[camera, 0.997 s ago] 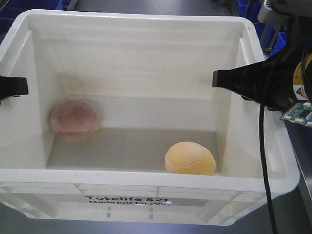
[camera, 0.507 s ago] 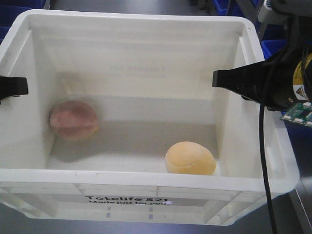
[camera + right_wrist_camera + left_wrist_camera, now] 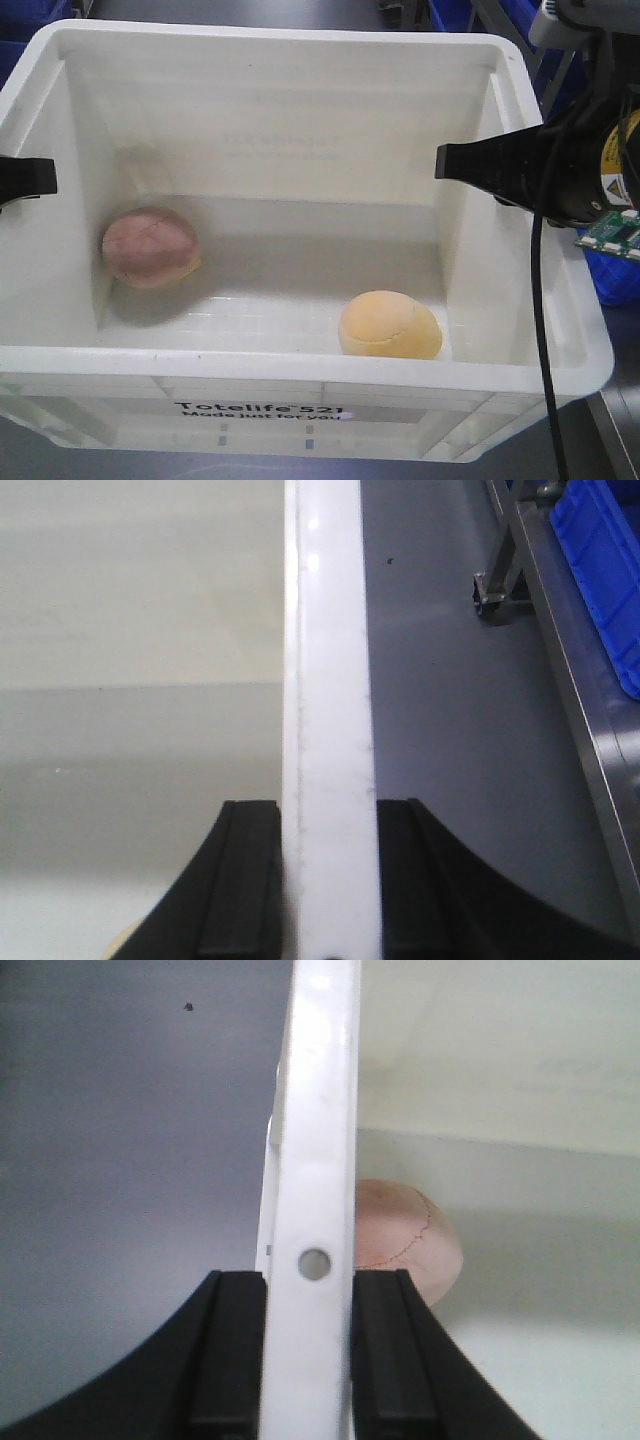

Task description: Place moving items into box and shelve

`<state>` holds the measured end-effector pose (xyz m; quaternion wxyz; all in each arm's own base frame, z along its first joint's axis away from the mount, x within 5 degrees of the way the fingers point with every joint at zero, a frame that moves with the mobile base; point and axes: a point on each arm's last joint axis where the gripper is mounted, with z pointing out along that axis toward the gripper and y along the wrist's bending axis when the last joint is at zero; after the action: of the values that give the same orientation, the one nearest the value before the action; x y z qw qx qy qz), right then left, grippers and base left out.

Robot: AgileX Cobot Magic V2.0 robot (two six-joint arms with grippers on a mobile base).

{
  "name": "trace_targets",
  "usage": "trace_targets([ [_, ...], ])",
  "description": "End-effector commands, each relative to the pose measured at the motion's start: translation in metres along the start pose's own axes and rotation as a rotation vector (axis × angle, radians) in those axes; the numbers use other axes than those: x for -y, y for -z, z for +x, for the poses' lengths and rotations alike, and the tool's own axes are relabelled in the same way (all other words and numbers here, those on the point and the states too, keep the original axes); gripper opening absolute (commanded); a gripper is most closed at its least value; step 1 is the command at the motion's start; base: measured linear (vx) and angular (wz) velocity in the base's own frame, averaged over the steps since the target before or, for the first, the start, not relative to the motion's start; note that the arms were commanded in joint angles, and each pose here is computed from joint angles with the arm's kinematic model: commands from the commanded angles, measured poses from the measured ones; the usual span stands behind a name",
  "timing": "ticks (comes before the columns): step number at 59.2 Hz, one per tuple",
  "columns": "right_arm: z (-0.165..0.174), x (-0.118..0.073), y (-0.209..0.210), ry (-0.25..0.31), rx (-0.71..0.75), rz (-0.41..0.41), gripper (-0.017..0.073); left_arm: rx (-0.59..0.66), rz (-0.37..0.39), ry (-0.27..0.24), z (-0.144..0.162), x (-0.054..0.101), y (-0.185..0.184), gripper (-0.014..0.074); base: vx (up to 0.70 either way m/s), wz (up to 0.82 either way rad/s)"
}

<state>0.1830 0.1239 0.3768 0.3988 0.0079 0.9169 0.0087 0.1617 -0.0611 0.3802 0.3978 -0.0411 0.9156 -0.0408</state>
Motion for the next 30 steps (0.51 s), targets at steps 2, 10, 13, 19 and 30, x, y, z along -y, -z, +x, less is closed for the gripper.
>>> trace_targets([
  [2, -0.0194, 0.0130, 0.0165, 0.020, 0.156, 0.037, -0.0011, 0.175, 0.002, -0.024, -0.0191, -0.0044, 0.0175, 0.0108, 0.38, -0.03],
  [10, -0.0194, 0.0130, 0.0165, 0.020, 0.156, 0.037, -0.0011, 0.175, 0.002, -0.024, -0.0191, -0.0044, 0.0175, 0.0108, 0.37, -0.02],
  [13, -0.0194, 0.0130, 0.0165, 0.020, 0.156, 0.037, -0.0011, 0.175, 0.002, -0.024, -0.0191, -0.0044, 0.0175, 0.0108, 0.37, -0.03],
  [19, -0.0194, 0.0130, 0.0165, 0.020, 0.156, 0.037, -0.0011, 0.175, 0.002, -0.024, -0.0191, -0.0044, 0.0175, 0.0108, 0.38, -0.01],
  [30, -0.0194, 0.0130, 0.0165, 0.020, 0.156, 0.037, -0.0011, 0.175, 0.002, -0.024, -0.0191, -0.0044, 0.0175, 0.0108, 0.38, 0.00],
])
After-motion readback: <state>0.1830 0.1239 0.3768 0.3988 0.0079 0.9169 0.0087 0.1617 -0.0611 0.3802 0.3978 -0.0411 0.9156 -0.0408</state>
